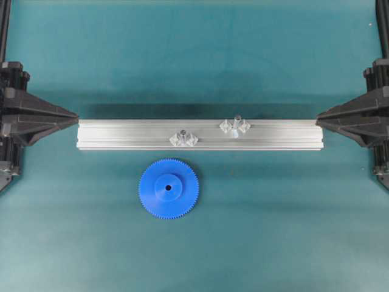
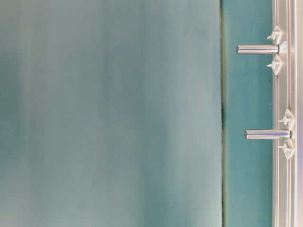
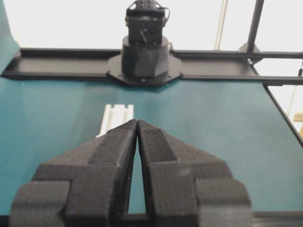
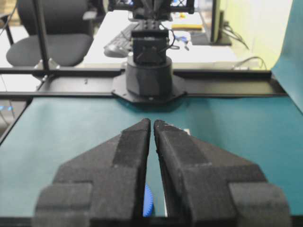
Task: Find the location of the shaft and insert the large gear.
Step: 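Move the left gripper over the blue gear's hub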
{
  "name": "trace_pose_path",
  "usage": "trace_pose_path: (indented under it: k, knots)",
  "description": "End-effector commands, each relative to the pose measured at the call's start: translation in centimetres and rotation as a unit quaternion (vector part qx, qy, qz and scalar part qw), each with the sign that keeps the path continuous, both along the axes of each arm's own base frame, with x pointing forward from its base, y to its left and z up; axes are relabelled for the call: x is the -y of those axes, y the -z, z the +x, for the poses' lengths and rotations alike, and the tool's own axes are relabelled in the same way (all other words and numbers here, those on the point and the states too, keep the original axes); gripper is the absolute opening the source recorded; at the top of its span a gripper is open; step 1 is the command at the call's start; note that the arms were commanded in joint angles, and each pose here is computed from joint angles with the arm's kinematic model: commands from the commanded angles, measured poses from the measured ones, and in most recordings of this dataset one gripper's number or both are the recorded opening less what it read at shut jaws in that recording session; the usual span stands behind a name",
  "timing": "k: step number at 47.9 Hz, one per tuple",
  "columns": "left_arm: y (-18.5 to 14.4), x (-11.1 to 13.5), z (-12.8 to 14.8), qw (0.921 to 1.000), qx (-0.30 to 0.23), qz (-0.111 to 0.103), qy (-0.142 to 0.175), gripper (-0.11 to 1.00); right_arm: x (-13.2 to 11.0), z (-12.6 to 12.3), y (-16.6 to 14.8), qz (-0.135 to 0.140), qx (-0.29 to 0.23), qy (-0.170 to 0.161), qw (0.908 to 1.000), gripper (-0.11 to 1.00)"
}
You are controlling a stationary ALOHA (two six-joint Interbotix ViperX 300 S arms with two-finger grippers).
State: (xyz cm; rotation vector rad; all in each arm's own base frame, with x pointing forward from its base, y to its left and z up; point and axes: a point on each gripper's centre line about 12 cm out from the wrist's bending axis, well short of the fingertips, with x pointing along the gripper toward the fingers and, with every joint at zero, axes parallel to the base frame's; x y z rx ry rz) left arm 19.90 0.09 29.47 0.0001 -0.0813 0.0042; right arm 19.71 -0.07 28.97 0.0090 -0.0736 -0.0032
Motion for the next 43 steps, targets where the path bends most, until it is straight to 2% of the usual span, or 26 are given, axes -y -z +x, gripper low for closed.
trace_pose_path:
  k: [1, 4, 6, 9, 13, 27, 43]
  knots:
    - [-0.6, 0.3, 0.2, 0.9999, 0.008, -0.004, 0.008, 0.11, 0.2, 0.2, -0.1, -0.001, -0.001, 0.006, 1.0, 0.16]
    - [-0.6, 0.3, 0.2, 0.9999, 0.008, -0.004, 0.008, 0.11, 0.6, -0.1, 0.3, 0.014, -0.007, 0.016, 0.9997, 0.16]
    - [-0.4, 0.3, 0.2, 0.9999, 0.006, -0.004, 0.008, 0.05, 0.8, -0.2, 0.5, 0.023, -0.013, 0.02, 0.9995, 0.09]
    - [-0.3, 0.3, 0.2, 1.0, 0.002, -0.005, 0.008, 0.0, 0.9, -0.4, 0.8, 0.029, -0.024, 0.024, 0.999, 0.04]
    - [0.0, 0.3, 0.3, 0.9999, -0.012, -0.009, 0.008, 0.0, 1.0, -0.7, 0.9, 0.03, -0.034, 0.025, 0.9987, 0.0]
    - [1.4, 0.7, 2.3, 0.9945, -0.102, -0.019, 0.017, 0.0, 1.0, -1.4, 1.9, 0.033, -0.079, 0.027, 0.9959, 0.0]
    - [2.5, 1.3, 4.7, 0.9885, -0.148, -0.018, 0.025, 0.0, 1.2, -1.6, 3.1, 0.042, -0.112, 0.035, 0.9922, 0.0]
